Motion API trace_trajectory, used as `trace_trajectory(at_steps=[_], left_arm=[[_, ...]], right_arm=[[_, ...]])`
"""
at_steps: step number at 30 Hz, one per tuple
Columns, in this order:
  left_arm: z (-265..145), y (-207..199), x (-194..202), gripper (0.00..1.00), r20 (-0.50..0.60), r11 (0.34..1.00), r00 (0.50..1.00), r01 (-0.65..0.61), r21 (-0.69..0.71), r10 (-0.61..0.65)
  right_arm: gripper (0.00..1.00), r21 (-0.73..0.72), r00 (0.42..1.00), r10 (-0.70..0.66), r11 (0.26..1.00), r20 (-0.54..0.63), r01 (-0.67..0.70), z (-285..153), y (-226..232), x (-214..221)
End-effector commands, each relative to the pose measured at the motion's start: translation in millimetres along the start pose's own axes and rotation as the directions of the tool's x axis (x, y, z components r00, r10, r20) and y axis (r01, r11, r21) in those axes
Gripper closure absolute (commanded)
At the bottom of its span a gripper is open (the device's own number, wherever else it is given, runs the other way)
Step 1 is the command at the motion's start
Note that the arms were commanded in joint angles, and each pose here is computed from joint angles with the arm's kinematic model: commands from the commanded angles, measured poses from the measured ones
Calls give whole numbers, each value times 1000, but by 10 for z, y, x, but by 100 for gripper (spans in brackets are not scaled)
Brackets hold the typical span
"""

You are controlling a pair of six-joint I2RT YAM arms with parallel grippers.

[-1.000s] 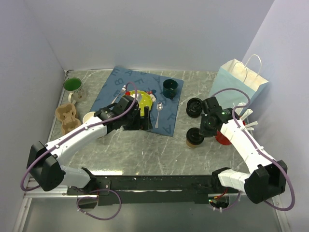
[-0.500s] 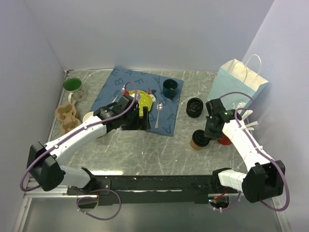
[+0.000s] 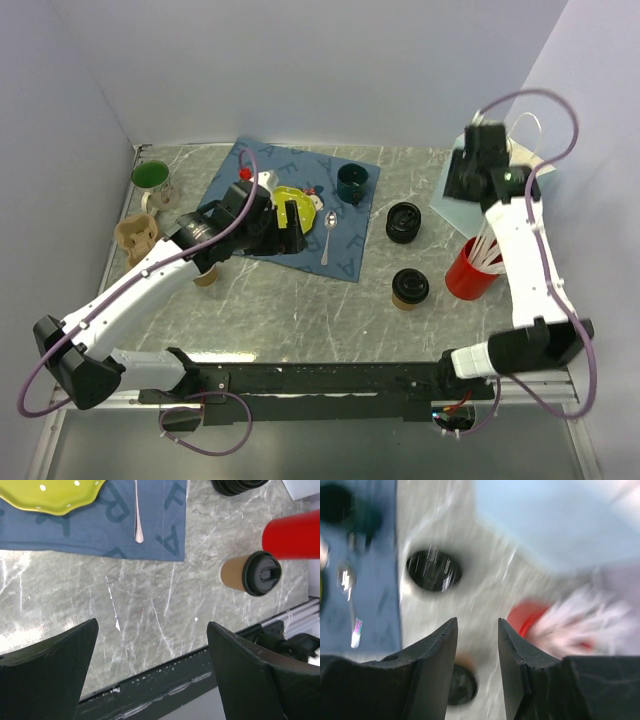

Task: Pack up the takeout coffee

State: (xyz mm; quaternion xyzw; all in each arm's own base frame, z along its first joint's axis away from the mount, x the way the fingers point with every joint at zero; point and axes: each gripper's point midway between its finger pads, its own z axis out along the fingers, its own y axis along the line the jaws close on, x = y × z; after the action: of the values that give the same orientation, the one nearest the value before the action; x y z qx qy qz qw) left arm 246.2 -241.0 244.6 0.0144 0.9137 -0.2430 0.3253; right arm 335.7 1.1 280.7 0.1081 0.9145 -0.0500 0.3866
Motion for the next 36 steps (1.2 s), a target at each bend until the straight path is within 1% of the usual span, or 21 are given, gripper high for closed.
trace_trajectory(at_steps=[1, 4, 5, 6, 8, 9, 11, 15, 18, 21, 22, 23, 28, 31, 36], left_arm=[[-222, -85, 33, 3, -15, 998, 999, 34, 57, -34], [-256, -56, 73, 3, -26, 998, 998, 53, 45, -52], [-258, -49, 85, 3, -31, 997, 998, 59, 41, -57], [-255, -37, 101, 3, -38, 997, 997, 62, 35, -60], [-245, -25, 122, 3, -54, 997, 996, 72, 20, -71], [-237, -22, 127, 3, -60, 997, 996, 71, 15, -70], [-241, -29, 133, 3, -76, 998, 995, 67, 8, -66], [-223, -3, 138, 3, -77, 999, 996, 51, -1, -50], [-182, 24, 178, 3, -94, 999, 994, 48, -14, -49], [-150, 31, 196, 3, -108, 999, 993, 50, -22, -52], [-137, 27, 204, 3, -109, 999, 993, 49, -19, -51], [-124, 31, 209, 3, -111, 999, 993, 47, -21, -49], [-114, 54, 205, 3, -129, 999, 991, 27, -43, -33], [-118, 41, 179, 3, -124, 999, 992, 11, -36, -16], [-132, 12, 137, 3, -123, 999, 992, 4, -34, -8]], right_arm=[[54, 104, 986, -26, 995, 163, 10, 48, -322, -783], [53, 99, 972, -21, 995, 232, -2, 79, -418, -1070], [52, 85, 970, -48, 996, 239, 28, 167, -404, -1139], [51, 71, 964, -75, 996, 256, 59, 153, -388, -1239], [50, 51, 967, -100, 995, 233, 90, 296, -373, -1281], [49, 20, 961, -112, 994, 254, 110, 294, -326, -1364], [49, -26, 948, -181, 981, 261, 194, 414, -238, -1403], [49, -115, 909, -230, 952, 346, 284, 451, -11, -1623], [49, -52, 890, -281, 946, 358, 319, 510, -97, -1741], [49, -77, 863, -326, 921, 386, 383, 549, -28, -1804], [49, -127, 863, -326, 908, 386, 400, 556, 57, -1775], [49, -143, 865, -325, 904, 383, 403, 599, 95, -1772], [50, -102, 881, -328, 919, 341, 382, 748, 18, -1781], [50, -80, 883, -364, 912, 297, 403, 917, -30, -1714], [52, -69, 886, -393, 905, 244, 420, 1010, -81, -1605]])
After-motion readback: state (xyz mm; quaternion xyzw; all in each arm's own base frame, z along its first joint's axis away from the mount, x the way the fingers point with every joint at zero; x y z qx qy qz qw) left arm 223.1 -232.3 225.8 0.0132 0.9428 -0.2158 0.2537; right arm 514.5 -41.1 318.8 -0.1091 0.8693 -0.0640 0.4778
